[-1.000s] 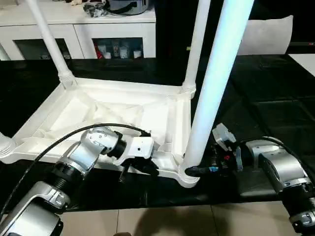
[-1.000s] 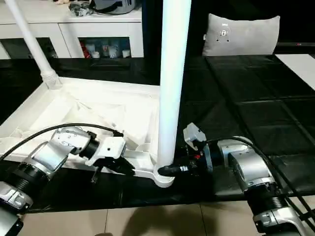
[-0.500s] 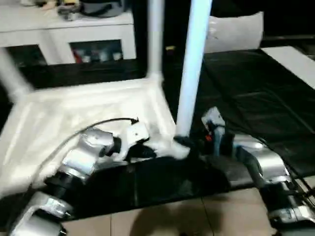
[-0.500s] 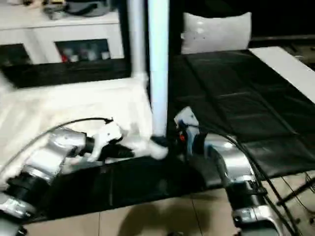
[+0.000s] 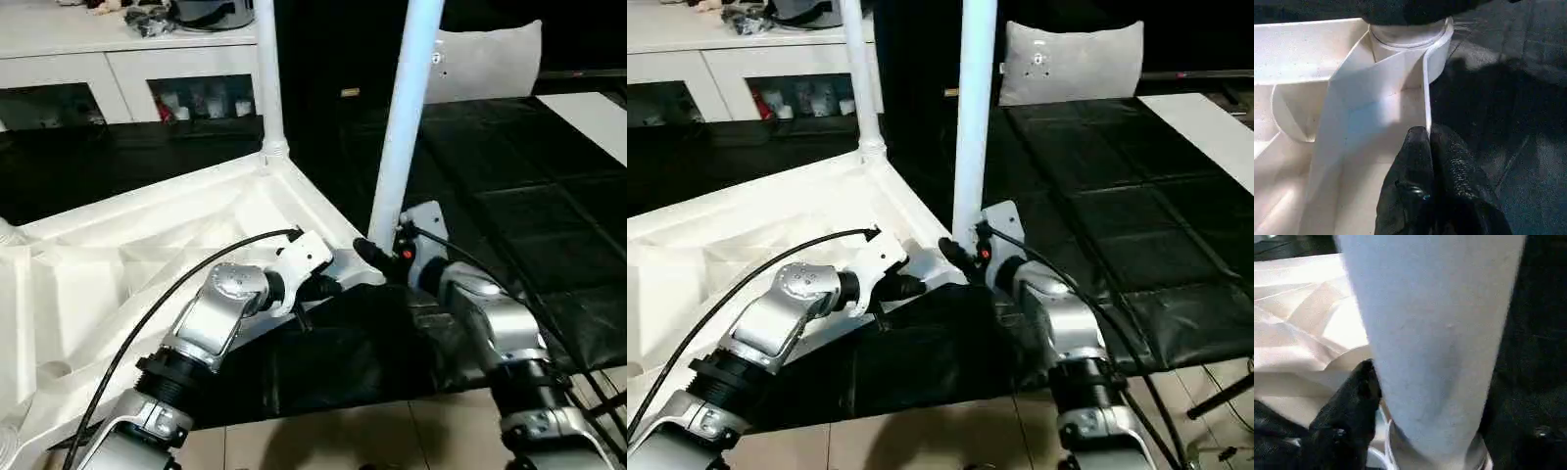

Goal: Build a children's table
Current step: Rotate leg to tighten

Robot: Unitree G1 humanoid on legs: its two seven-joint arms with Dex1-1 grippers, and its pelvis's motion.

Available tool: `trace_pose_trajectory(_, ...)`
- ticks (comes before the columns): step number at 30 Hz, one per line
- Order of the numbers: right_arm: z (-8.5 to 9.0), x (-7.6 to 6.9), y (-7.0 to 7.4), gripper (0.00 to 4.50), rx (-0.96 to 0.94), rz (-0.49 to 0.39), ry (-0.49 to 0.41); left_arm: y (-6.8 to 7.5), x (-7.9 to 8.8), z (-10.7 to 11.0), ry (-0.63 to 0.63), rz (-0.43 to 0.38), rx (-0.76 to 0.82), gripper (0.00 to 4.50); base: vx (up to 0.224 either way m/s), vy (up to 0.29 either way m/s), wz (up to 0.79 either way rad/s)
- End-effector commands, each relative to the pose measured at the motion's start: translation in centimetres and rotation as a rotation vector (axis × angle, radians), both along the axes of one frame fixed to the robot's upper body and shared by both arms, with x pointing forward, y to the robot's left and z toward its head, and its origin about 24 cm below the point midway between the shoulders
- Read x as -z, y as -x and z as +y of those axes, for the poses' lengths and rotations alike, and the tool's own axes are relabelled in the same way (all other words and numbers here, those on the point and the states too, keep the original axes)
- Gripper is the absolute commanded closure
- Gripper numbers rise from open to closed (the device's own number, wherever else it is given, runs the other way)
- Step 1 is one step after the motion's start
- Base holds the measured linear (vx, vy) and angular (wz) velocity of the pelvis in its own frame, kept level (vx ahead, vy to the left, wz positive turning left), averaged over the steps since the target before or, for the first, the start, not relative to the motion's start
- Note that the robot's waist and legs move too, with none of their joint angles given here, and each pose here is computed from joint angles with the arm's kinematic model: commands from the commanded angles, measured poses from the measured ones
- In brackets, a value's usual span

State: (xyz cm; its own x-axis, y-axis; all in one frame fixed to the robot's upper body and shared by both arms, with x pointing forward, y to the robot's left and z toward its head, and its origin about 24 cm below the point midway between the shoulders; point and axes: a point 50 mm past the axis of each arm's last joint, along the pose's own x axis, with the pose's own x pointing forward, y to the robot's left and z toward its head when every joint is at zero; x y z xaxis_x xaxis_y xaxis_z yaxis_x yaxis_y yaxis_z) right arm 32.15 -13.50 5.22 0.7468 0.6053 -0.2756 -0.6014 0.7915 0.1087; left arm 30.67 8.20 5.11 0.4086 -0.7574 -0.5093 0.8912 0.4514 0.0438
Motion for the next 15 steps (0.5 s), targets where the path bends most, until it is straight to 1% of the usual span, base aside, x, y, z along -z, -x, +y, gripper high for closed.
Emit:
trace_pose_trajectory(1,0.3,-0.3,0.6,1.03,-0.102,-0.027,0.007,-0.1,-0.6,-0.1,-0.016,-0.034,0.072,4.50,0.000,0.000,0.00)
trace_pose_trajectory(2,0.1,-0.3,0.6,1.03,-0.116,-0.032,0.015,-0.1,-0.6,0.1,-0.020,-0.033,0.078,4.50,0.000,0.000,0.00)
trace_pose_trajectory(4,-1.1,-0.5,1.1,0.90,-0.187,-0.046,0.052,0.0,-0.4,1.2,-0.045,-0.035,0.144,4.50,0.000,0.000,0.00)
trace_pose_trajectory(6,-1.6,-0.7,1.3,0.72,-0.238,-0.047,0.062,0.1,-0.2,1.8,-0.063,-0.025,0.170,4.50,0.000,0.000,0.00)
trace_pose_trajectory(10,-2.8,-1.2,2.0,0.72,-0.377,-0.055,0.110,0.4,0.0,3.1,-0.102,-0.015,0.278,4.50,0.000,0.000,0.00)
trace_pose_trajectory(13,-3.2,-1.5,2.3,0.72,-0.466,-0.065,0.119,0.7,0.1,3.8,-0.117,-0.022,0.356,4.50,0.000,0.000,0.00)
trace_pose_trajectory(14,-3.4,-1.7,2.6,0.72,-0.542,-0.057,0.106,1.0,0.2,4.2,-0.129,-0.012,0.410,4.50,0.000,0.000,0.00)
trace_pose_trajectory(15,-3.4,-1.7,2.8,0.72,-0.569,-0.054,0.101,1.1,0.2,4.3,-0.136,-0.007,0.428,4.50,0.000,0.000,0.00)
